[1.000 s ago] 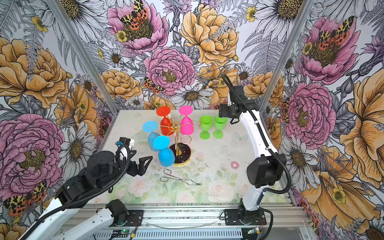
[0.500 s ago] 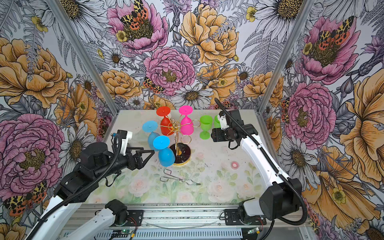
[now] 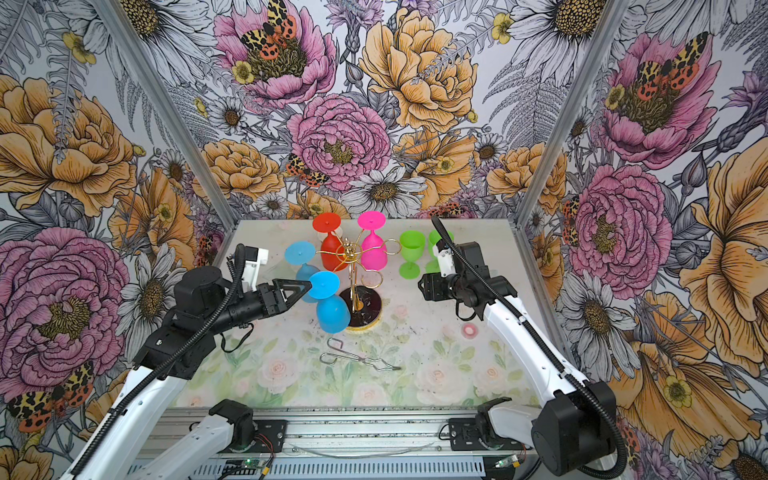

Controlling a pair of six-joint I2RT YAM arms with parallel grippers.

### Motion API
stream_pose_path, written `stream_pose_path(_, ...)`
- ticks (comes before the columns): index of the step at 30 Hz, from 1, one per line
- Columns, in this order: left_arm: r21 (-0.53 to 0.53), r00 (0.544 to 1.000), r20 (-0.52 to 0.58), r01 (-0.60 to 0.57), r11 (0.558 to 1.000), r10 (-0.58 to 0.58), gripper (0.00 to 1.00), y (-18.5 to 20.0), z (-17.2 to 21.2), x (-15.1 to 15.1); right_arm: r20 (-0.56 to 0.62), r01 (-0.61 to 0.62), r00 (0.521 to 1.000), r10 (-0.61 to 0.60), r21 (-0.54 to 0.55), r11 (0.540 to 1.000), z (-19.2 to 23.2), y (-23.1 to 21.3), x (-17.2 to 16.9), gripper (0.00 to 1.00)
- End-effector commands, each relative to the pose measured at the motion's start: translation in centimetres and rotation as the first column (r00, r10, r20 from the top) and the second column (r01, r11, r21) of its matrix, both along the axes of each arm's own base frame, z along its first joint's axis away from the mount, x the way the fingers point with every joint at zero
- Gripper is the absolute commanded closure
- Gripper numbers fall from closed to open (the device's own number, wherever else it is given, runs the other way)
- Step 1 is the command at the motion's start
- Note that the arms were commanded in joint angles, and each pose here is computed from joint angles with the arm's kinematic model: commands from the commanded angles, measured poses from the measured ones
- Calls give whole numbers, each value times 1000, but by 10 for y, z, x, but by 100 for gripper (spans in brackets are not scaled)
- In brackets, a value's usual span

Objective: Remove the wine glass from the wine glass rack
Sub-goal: 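Close the left gripper on the foot of the nearer hanging blue glass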

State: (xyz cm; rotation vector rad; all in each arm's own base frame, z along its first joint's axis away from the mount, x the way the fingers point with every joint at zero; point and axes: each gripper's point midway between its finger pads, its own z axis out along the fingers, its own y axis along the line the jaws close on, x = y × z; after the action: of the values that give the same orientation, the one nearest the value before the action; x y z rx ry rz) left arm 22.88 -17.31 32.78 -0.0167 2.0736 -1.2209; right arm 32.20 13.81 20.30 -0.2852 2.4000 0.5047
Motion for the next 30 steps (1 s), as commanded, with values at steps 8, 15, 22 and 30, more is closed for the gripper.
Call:
stream_pose_path(8,-59,998,-44,50,997,-53,35,-11,4,5,47,-25,999,23,49,998,5,17,8,30)
stream_pose_path(15,-75,996,-62,55,996,-60,54,-14,2,8,48,-26,999,23,44,999,3,18,8,30)
stream_pose_path(22,-83,994,-92,54,995,-62,60,-16,-4,12,51,-21,998,19,39,999,3,18,7,30)
stream_pose_path(30,-93,993,-99,58,994,-67,75,-15,-4,13,53,-14,999,12,38,999,3,17,5,31)
